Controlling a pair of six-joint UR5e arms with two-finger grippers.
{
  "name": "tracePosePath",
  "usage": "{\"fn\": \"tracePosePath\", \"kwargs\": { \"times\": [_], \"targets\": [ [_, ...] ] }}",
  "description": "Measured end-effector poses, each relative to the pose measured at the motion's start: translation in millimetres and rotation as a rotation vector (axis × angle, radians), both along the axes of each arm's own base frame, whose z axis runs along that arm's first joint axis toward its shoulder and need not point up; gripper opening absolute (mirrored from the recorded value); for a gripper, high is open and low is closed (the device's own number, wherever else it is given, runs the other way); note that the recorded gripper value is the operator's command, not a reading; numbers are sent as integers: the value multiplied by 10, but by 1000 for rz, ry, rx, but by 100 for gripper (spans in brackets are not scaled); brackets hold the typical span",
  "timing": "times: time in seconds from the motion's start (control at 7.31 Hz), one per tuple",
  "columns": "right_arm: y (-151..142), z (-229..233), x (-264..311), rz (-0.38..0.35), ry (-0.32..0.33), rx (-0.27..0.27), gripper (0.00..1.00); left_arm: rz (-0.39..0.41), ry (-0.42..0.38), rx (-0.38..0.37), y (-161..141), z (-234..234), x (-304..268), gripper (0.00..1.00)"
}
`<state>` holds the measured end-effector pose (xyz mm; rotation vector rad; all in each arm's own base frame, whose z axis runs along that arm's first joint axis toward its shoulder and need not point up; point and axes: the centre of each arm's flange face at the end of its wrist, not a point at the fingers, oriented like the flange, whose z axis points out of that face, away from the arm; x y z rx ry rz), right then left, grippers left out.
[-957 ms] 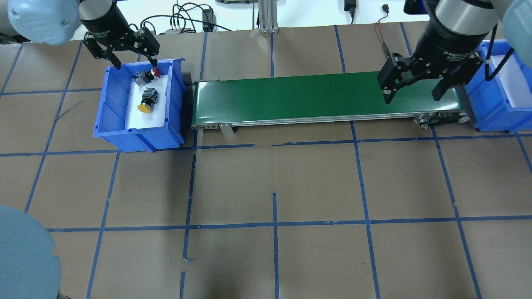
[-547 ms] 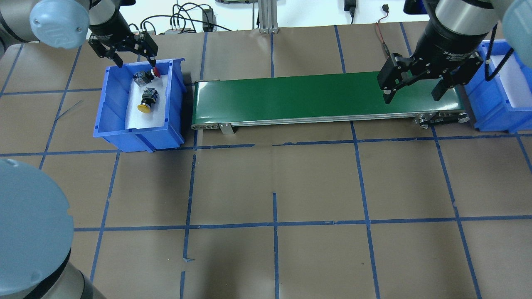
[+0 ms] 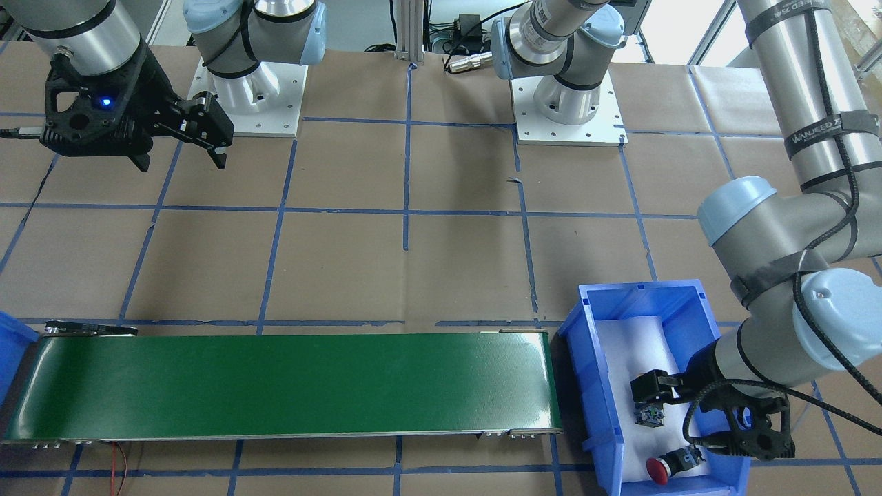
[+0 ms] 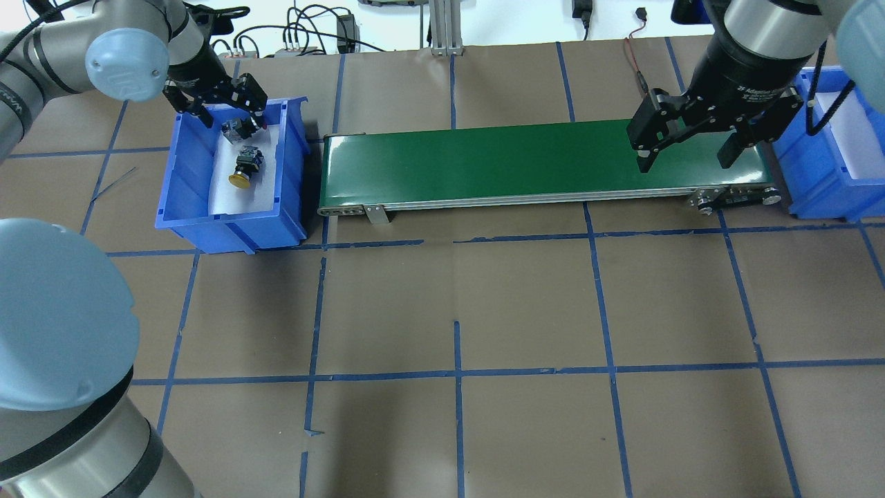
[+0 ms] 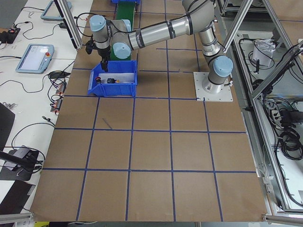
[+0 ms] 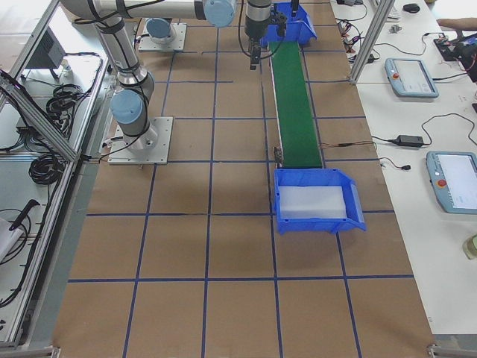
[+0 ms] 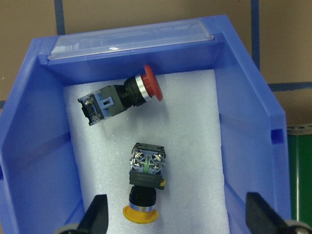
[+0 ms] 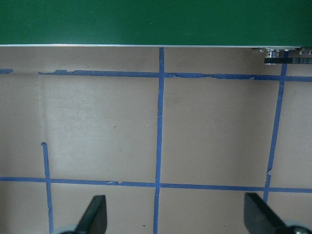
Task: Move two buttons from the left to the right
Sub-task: 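Lower the left gripper into the blue bin over the yellow button, then close the left gripper on the yellow button and lift it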
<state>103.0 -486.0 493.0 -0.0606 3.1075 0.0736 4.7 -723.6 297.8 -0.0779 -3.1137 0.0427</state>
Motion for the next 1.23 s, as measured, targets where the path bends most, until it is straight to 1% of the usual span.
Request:
{"fn": "tracePosePath", "kwargs": {
  "times": [0.14, 0.68, 1.23],
  "targets": [
    [0, 0, 0, 0, 0, 0, 100, -3, 2, 11, -2, -88, 74, 83],
    [0, 0, -1, 0, 1, 0, 100, 0, 13, 64, -17, -448, 101, 82],
    [0, 0, -1, 0, 1, 0, 100, 1, 19, 102, 38, -664, 77, 82]
  ]
}}
